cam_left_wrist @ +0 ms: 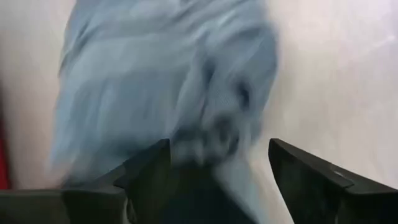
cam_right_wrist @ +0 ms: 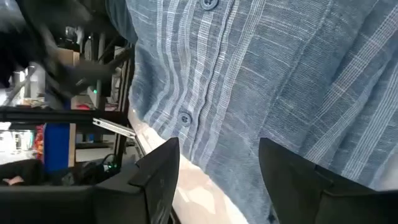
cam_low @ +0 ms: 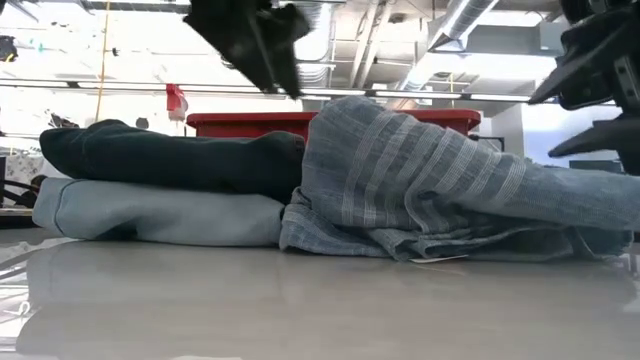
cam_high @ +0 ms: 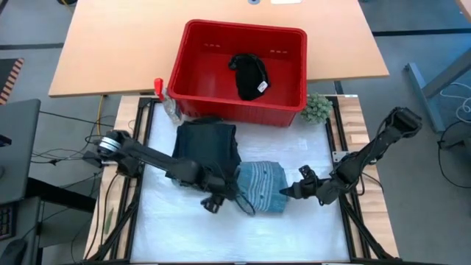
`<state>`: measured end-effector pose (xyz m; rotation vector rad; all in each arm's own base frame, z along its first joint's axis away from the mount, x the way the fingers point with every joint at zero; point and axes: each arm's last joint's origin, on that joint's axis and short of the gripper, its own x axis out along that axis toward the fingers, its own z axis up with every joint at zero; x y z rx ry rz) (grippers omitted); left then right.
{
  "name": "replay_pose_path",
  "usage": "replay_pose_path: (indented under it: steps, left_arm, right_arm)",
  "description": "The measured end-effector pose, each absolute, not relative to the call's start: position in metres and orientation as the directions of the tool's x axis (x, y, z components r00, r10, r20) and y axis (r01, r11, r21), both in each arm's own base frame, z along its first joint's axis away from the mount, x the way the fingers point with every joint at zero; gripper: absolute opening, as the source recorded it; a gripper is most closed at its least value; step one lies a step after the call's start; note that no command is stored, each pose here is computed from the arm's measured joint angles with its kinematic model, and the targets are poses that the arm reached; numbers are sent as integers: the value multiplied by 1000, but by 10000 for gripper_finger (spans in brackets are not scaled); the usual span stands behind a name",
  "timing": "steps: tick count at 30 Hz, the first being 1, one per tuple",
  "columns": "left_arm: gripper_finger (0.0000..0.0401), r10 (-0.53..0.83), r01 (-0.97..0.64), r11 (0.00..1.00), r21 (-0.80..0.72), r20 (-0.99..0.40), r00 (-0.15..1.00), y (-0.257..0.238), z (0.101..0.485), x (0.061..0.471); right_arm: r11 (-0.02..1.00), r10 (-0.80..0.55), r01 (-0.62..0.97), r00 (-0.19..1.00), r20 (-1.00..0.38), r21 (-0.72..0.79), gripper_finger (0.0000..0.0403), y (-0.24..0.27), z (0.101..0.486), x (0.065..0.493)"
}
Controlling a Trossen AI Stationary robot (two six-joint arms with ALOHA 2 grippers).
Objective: Fold laundry
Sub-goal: Fold the blue shirt from the red laundry bin, then stack the blue shirt on the black pants
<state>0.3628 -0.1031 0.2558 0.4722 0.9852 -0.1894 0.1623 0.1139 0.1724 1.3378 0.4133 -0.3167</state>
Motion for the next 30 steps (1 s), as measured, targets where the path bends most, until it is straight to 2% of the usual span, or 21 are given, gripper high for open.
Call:
replay_pose_path:
  steps: [4, 7, 9, 10, 12, 14, 16, 17, 22, 27, 30]
  left_arm:
    - [260, 25, 118, 988, 101, -853, 521, -83, 280, 329]
    - [260, -46, -137, 981, -141, -842, 538, -76, 274, 303]
    - [261, -112, -304, 880, -365, -781, 614, -77, 268, 288]
    - [261, -147, -361, 798, -483, -737, 660, -79, 266, 282]
    - [261, -192, -411, 592, -694, -616, 763, -86, 262, 271]
    - [261, -196, -416, 403, -815, -521, 831, -95, 253, 259]
    - [261, -173, -393, 296, -870, -454, 874, -104, 246, 250]
    - [261, -156, -394, 278, -876, -446, 882, -108, 242, 247]
    - [261, -101, -453, 332, -828, -508, 855, -132, 214, 251]
    - [261, -68, -455, 358, -815, -508, 858, -155, 189, 280]
    - [261, 5, -499, 343, -796, -530, 848, -159, 172, 295]
  right_arm:
    - [244, 5, 474, 872, -490, 846, 245, 114, 170, 160]
    - [259, -5, 475, 872, -490, 841, 245, 115, 169, 158]
    - [266, -13, 471, 874, -486, 841, 245, 116, 169, 157]
    - [269, -14, 470, 875, -484, 841, 245, 116, 169, 156]
    - [271, -10, 469, 875, -484, 841, 245, 117, 169, 155]
    - [274, -10, 469, 875, -485, 840, 245, 117, 169, 155]
    - [281, -10, 468, 875, -485, 838, 245, 117, 169, 155]
    - [286, -10, 467, 874, -485, 837, 245, 117, 169, 155]
    - [291, -9, 470, 872, -489, 833, 245, 117, 169, 155]
    - [295, 11, 472, 868, -497, 831, 245, 117, 168, 155]
    - [301, 33, 473, 863, -504, 828, 245, 118, 168, 155]
